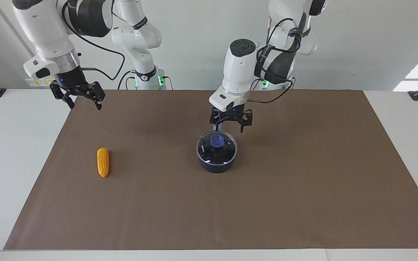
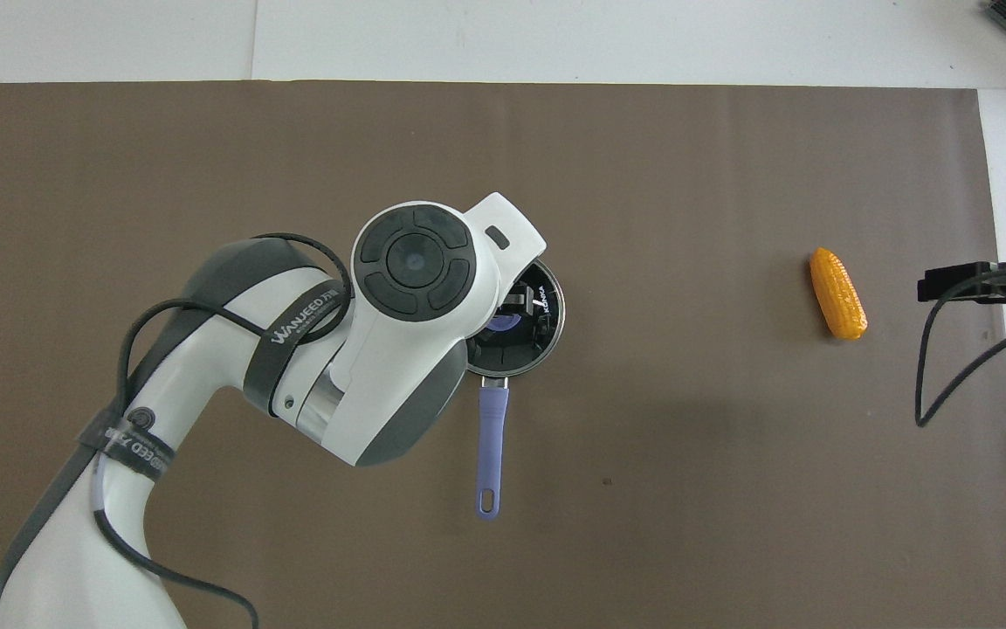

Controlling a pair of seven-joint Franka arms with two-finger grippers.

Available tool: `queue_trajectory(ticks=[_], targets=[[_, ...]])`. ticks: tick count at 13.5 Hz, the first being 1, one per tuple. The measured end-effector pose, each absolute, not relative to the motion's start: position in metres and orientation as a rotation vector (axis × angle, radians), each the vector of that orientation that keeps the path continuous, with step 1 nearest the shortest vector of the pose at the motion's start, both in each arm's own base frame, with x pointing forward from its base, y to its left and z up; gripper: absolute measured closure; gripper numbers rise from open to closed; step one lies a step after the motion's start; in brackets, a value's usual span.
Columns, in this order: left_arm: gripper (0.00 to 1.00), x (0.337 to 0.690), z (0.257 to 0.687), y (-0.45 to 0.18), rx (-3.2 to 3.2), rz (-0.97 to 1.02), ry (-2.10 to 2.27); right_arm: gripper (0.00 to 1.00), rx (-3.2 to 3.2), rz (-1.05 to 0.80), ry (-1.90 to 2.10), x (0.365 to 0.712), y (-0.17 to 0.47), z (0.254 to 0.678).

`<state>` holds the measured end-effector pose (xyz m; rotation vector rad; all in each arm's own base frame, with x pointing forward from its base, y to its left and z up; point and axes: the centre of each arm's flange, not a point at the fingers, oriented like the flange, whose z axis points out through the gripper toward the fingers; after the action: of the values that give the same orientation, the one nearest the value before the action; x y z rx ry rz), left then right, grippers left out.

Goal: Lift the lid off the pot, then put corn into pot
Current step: 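Reach the left gripper to the blue knob of the glass lid, then grasp the lid knob with the left gripper while the right gripper grasps the corn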

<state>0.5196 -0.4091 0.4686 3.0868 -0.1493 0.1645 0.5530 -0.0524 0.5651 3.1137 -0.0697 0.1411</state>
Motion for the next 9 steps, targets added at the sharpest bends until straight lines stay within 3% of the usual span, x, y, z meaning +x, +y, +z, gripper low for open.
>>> queue_trajectory(ticks=[6, 9], targets=[[0.00, 0.519, 0.426, -0.437, 3.089, 0.178, -0.073, 0.00, 3.116, 0.104, -0.014, 0.595, -0.066, 0.475], [0.00, 0.521, 0.426, -0.438, 3.085, 0.198, -0.035, 0.00, 3.095, 0.204, 0.113, 0.613, -0.065, 0.418]])
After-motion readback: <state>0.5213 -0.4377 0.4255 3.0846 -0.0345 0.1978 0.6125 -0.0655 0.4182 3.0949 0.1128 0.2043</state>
